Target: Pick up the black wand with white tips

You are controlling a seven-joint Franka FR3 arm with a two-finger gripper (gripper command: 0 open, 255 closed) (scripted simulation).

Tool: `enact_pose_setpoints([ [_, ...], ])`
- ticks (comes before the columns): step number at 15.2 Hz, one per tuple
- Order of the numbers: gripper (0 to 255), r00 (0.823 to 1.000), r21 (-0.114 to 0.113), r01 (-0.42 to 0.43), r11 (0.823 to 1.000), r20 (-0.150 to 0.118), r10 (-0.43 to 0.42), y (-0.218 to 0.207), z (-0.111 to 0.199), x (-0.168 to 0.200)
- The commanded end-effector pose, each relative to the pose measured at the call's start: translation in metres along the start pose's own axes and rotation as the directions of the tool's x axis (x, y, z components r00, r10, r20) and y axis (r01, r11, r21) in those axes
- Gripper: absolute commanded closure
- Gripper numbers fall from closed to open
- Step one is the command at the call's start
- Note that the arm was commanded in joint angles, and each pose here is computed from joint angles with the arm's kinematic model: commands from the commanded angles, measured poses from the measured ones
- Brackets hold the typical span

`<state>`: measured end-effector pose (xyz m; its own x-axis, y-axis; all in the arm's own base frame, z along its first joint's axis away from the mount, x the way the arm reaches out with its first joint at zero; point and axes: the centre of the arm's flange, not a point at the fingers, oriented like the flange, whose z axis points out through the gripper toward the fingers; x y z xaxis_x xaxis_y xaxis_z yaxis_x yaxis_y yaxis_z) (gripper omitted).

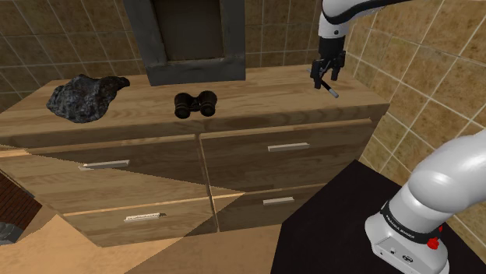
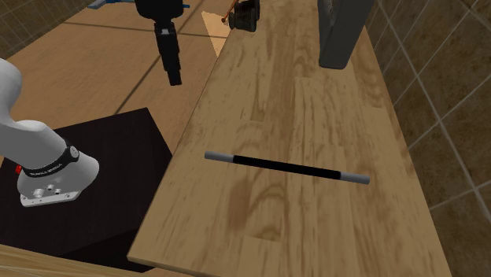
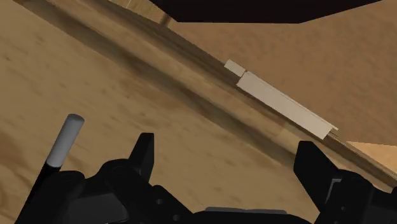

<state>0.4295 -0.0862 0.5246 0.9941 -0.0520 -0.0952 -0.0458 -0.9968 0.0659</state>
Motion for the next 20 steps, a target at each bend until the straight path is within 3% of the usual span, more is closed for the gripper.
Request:
enact_pose_setpoints([
  [1,0,0.999,0.013,-0.045,0.999,-0.003,0.045,0.022,0.005,0.021],
  [10,0,0.972,0.075,-0.235,0.969,-0.005,0.236,0.116,0.025,0.098],
  [15,0,0.941,0.11,-0.337,0.935,-0.001,0.339,0.174,0.039,0.133],
  [20,0,0.899,0.143,-0.435,0.889,0.006,0.438,0.234,0.054,0.161],
])
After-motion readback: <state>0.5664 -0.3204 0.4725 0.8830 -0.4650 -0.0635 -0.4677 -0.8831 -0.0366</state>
